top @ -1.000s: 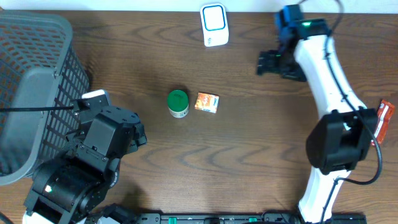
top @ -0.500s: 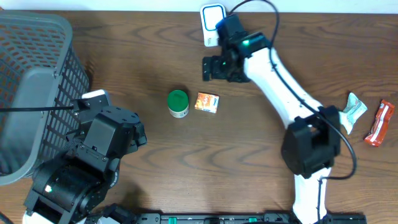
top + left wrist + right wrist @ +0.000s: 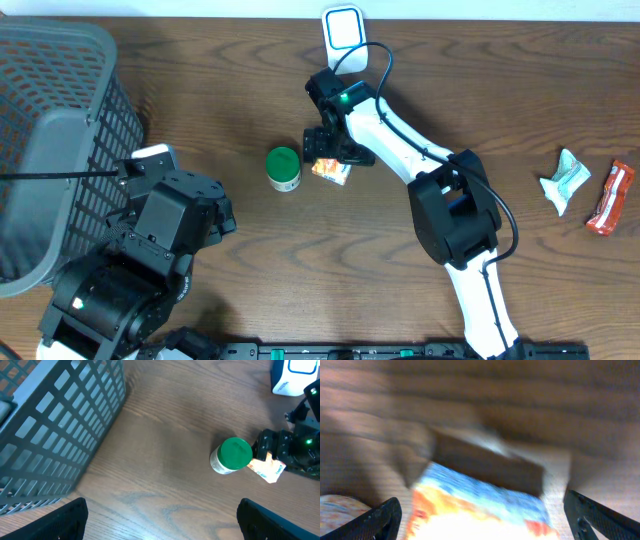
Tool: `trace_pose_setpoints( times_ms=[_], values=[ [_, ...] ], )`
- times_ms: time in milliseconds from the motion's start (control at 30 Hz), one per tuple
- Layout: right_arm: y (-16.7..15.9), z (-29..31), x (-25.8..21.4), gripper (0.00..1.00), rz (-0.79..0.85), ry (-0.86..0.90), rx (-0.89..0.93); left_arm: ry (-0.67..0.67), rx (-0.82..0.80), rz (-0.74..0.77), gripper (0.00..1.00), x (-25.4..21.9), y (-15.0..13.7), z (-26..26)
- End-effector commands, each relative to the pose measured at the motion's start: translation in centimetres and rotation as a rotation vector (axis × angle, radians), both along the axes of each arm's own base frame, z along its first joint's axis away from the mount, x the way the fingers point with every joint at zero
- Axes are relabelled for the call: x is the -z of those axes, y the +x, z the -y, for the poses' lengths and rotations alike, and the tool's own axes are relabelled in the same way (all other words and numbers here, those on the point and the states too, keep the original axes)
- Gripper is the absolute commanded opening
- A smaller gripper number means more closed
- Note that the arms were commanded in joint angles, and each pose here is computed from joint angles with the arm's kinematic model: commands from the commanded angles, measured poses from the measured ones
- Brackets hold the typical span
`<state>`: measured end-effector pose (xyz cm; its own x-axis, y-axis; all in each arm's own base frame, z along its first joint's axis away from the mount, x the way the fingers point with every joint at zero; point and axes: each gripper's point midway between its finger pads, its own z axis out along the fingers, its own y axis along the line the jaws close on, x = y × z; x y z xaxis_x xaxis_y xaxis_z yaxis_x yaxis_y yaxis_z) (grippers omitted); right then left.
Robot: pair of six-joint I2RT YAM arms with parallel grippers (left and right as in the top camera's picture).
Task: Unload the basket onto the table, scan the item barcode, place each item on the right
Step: 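Move the right gripper to the orange box and grasp it, then lift the orange box and turn it with the right gripper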
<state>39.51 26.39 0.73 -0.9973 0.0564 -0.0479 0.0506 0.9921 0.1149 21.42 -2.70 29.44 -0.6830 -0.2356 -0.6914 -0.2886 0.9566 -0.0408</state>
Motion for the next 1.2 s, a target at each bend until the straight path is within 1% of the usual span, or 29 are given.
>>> trace_pose_setpoints(
  times_ms=[0,100,133,200,233,300,400,567,667,800,933,1067,1167],
  values=[
    [-1.0,0.9,0.4,0.99,-0.051,-0.040,0.104,0.013,-0.009,0.009,0.95,-0.3,0.0,-0.4],
    [-1.7,1.4,0.4,0.99,-0.082,-0.061,0.149,0.014,-0.009,0.009,0.95,-0.3,0.0,-0.4],
    [-1.7,1.4,0.4,0.97,-0.081,-0.060,0.158,0.013,-0.009,0.009,0.95,-0.3,0.0,-0.4],
    [-1.4,1.6,0.5,0.91,-0.068,-0.074,0.188,0.014,-0.009,0.009,0.95,-0.3,0.0,-0.4],
    [-1.3,1.6,0.5,0.85,-0.059,-0.077,0.186,0.014,-0.009,0.009,0.95,-0.3,0.0,-0.4],
    [-0.7,2.0,0.5,0.78,-0.027,-0.102,0.186,0.014,-0.009,0.009,0.95,-0.3,0.0,-0.4],
    [-0.3,2.8,0.5,0.71,0.002,-0.146,0.177,0.013,-0.009,0.009,0.95,-0.3,0.0,-0.4],
    [-0.5,3.0,0.4,0.70,-0.005,-0.153,0.136,0.014,-0.009,0.009,0.95,-0.3,0.0,-0.4],
    [-0.7,3.2,0.0,0.64,-0.012,-0.154,0.117,0.014,-0.009,0.009,0.95,-0.3,0.0,-0.4],
    [-1.5,3.2,-2.0,0.65,-0.074,-0.088,0.079,0.014,-0.009,0.009,0.95,-0.3,0.0,-0.4],
    [-2.9,3.4,-3.5,0.62,-0.157,-0.017,0.057,0.014,-0.009,0.009,0.95,-0.3,0.0,-0.4],
    [-4.1,4.7,-4.1,0.60,-0.249,0.020,0.057,0.014,-0.009,0.009,0.95,-0.3,0.0,-0.4],
    [-4.5,5.8,-4.3,0.60,-0.289,0.029,0.053,0.013,-0.009,0.009,0.95,-0.3,0.0,-0.4]
  ],
)
